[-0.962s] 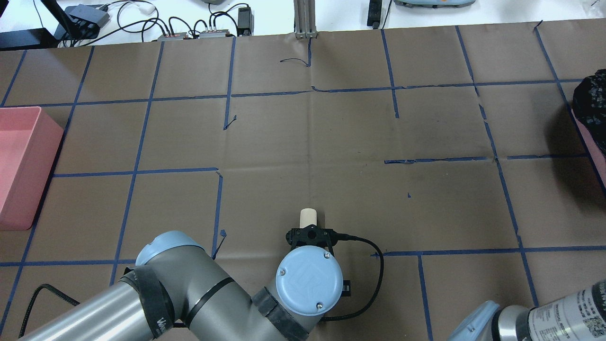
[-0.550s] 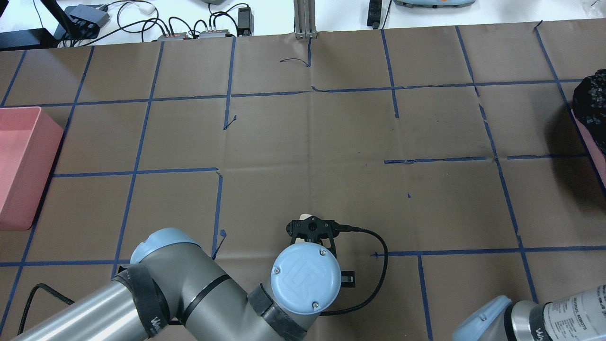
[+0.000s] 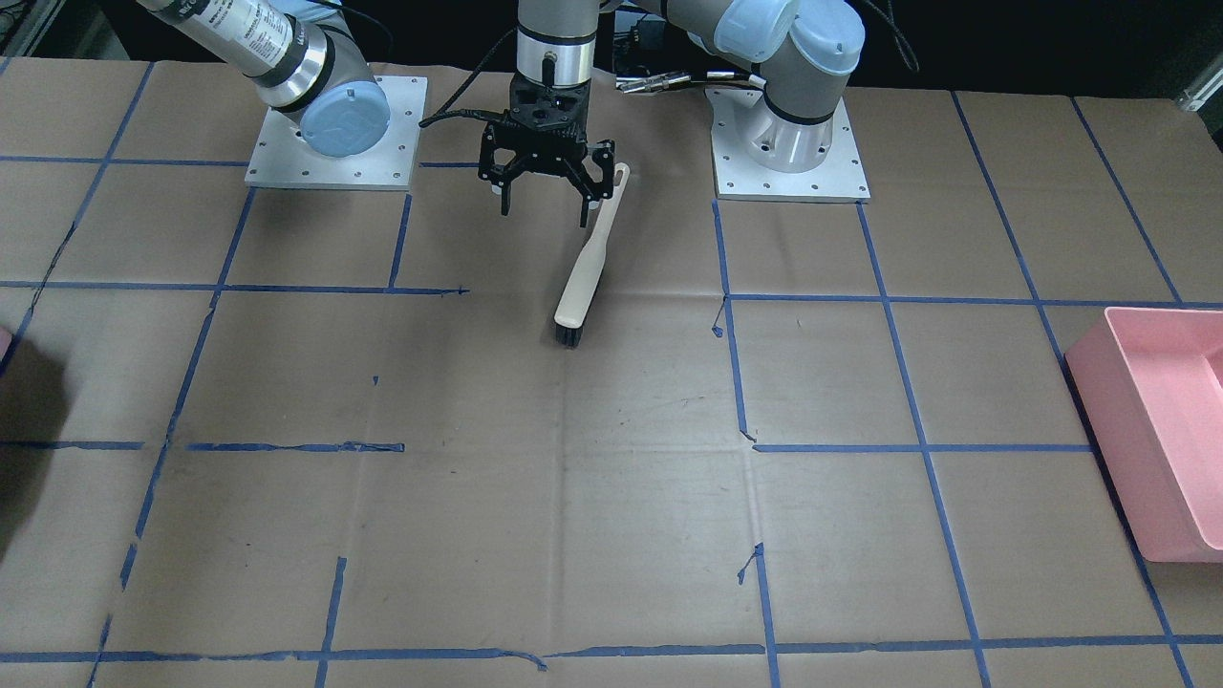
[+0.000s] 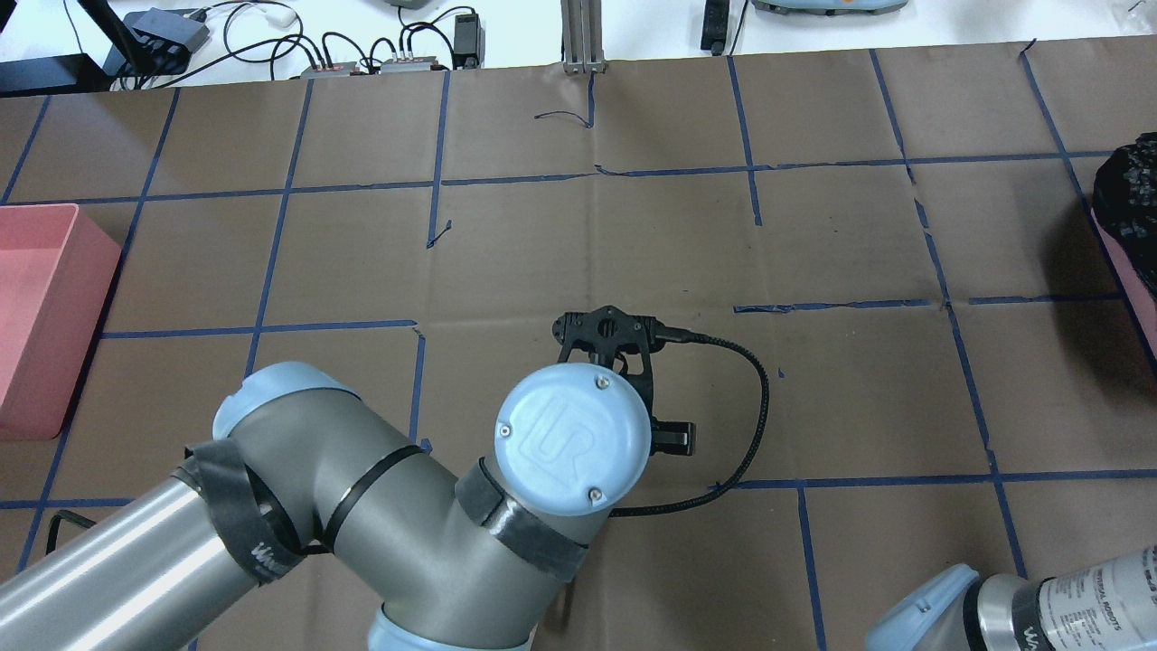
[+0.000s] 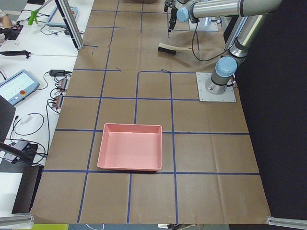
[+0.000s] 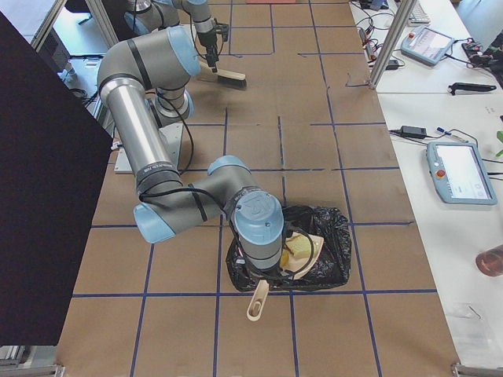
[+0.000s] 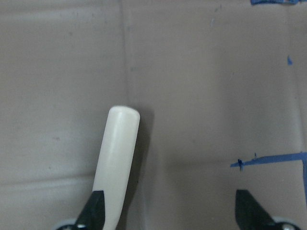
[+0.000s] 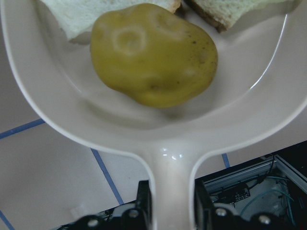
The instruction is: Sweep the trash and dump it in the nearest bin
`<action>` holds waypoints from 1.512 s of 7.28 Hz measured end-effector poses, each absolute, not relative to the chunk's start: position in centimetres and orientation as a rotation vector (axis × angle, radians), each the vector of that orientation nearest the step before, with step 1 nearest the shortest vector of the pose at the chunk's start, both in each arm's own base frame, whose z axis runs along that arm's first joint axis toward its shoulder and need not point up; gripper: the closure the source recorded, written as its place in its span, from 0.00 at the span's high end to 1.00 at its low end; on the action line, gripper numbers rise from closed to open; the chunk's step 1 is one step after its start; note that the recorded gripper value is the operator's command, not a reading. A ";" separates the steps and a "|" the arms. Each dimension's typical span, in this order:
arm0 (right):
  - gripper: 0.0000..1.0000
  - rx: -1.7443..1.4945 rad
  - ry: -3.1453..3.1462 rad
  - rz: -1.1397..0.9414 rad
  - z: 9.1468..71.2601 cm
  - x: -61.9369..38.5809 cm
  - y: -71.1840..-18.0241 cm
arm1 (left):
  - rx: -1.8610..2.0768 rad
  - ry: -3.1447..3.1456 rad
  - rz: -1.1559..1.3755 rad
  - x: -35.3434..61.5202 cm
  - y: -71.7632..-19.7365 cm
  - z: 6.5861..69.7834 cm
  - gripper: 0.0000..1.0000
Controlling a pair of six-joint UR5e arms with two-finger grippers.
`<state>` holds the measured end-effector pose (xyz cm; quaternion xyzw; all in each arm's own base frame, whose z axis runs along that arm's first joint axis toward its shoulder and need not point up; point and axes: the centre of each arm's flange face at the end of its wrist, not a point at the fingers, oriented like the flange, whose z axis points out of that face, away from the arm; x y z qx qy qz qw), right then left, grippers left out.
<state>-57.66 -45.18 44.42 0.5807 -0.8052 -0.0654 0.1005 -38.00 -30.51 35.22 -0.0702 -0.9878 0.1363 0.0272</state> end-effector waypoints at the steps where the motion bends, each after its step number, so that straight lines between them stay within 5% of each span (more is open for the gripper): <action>1: 0.02 1.723 -2.330 -0.272 44.8 -56.7 -46.6 | -0.238 -3.070 0.404 -37.4 -32.2 37.0 0.99; 7: 0.02 1.682 -2.166 -0.591 45.3 -51.0 -53.8 | -0.175 -3.103 0.033 -31.5 -38.3 47.0 0.97; 11: 0.02 1.551 -2.139 -0.760 45.9 -46.9 -57.0 | -0.033 -3.105 -0.052 -19.4 -40.4 51.3 0.97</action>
